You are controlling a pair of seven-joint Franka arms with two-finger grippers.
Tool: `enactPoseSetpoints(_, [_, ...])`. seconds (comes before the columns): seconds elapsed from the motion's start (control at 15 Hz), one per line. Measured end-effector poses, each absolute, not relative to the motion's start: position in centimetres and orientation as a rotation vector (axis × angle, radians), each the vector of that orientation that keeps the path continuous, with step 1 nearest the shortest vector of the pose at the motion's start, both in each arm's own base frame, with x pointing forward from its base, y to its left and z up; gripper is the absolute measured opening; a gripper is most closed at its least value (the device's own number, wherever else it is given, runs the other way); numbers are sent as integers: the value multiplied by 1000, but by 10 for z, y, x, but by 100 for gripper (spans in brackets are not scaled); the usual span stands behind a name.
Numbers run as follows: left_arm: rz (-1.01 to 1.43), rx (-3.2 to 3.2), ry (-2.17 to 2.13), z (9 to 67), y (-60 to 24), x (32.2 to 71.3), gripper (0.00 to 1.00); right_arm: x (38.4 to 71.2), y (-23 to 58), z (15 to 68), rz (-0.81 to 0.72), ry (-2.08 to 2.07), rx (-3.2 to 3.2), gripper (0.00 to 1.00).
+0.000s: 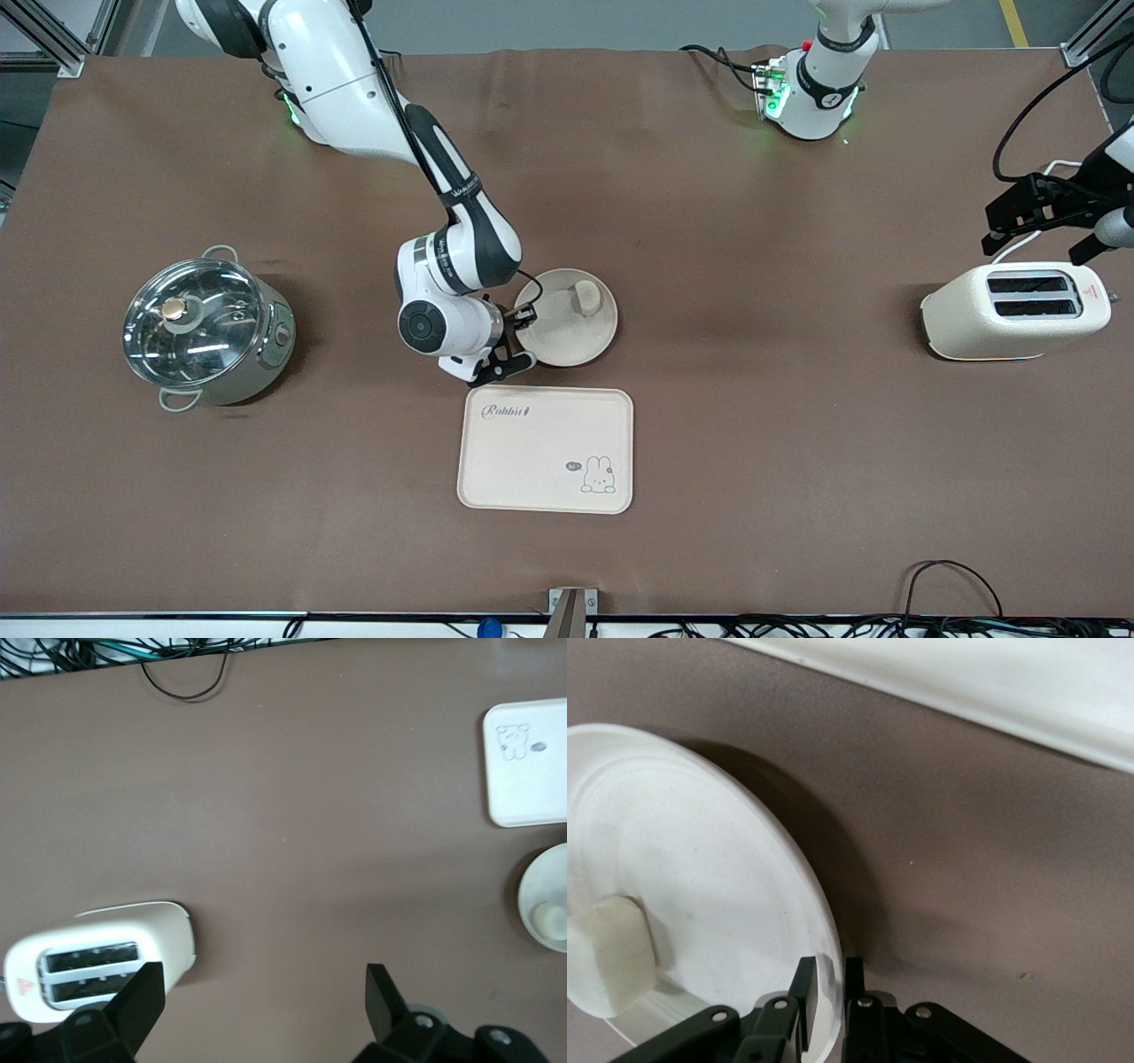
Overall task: Place bun in plate and plate on tray
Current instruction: 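Close the right gripper on the plate rim, then lift the plate with the right gripper and lower it onto the tray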
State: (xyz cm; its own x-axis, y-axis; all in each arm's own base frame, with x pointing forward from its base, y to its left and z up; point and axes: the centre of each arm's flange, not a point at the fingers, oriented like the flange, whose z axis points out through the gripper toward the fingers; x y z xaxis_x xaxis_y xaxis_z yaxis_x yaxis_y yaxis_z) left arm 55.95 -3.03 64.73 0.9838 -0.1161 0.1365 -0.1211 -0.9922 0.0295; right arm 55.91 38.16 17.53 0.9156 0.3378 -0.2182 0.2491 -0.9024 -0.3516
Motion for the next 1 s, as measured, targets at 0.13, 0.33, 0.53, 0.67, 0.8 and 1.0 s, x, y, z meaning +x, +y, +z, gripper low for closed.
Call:
enactPoseSetpoints(0.13, [160, 3092, -116, 648, -35, 555, 100, 561, 379, 176, 393, -429, -2761, 14])
enactPoseSetpoints(0.33, [105, 3094, -113, 648, -47, 549, 100, 562, 378, 176, 392, -424, -2761, 11])
enactPoseSetpoints(0.53, [100, 3094, -113, 647, -48, 549, 100, 563, 377, 177, 394, -417, -2762, 8])
enactPoseSetpoints(0.67, [101, 3094, -105, 647, -45, 550, 100, 565, 376, 180, 407, -405, -2758, 4])
enactPoseSetpoints(0.8, [106, 3094, -102, 649, -43, 550, 100, 568, 373, 187, 424, -380, -2758, 4])
enactPoseSetpoints(1.0, [109, 3094, -104, 650, -43, 550, 100, 582, 356, 198, 486, -309, -2731, 4])
